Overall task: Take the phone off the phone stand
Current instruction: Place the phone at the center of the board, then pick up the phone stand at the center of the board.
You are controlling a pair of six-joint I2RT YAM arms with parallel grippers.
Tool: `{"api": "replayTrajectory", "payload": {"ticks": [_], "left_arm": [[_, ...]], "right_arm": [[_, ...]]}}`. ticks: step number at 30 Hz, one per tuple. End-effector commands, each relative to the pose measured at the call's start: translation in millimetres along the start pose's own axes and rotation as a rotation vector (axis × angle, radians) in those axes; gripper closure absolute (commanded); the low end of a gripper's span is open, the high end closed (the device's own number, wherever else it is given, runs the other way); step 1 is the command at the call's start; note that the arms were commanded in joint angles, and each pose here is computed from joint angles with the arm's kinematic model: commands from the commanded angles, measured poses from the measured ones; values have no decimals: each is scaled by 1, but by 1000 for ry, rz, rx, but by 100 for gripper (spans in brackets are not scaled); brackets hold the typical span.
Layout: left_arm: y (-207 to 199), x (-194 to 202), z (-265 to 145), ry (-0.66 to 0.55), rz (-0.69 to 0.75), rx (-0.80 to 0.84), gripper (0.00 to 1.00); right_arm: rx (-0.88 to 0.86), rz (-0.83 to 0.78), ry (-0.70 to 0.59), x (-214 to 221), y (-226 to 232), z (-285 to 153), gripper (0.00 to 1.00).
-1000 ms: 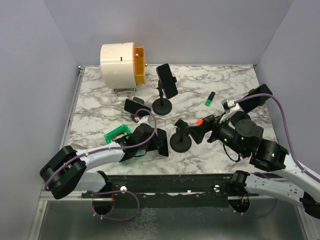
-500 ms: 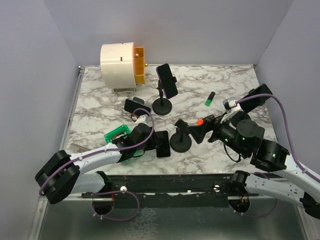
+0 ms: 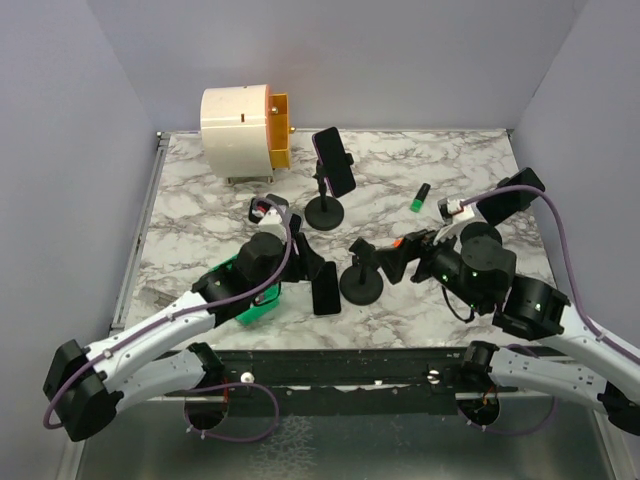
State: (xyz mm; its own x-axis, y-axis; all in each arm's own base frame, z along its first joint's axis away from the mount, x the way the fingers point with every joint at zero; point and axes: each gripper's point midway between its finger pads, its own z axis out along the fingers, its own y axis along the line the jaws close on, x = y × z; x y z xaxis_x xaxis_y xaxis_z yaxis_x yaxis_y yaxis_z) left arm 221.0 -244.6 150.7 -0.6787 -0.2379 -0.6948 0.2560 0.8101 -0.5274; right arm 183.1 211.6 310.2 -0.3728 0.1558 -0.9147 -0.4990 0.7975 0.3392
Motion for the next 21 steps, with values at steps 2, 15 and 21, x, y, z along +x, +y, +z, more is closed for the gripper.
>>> {"api": "replayTrajectory", "payload": {"ticks": [2, 15, 21], "left_arm": [[-26, -81, -44, -246, 261, 47, 37], [-5, -110, -78, -501, 405, 10, 32], [-6, -110, -85, -514, 400, 28, 32]], "right_arm": [[135, -74, 97, 30, -22, 19, 18], [209, -40, 177, 58, -30, 34, 23], [170, -24, 167, 59, -25, 42, 25]]}}
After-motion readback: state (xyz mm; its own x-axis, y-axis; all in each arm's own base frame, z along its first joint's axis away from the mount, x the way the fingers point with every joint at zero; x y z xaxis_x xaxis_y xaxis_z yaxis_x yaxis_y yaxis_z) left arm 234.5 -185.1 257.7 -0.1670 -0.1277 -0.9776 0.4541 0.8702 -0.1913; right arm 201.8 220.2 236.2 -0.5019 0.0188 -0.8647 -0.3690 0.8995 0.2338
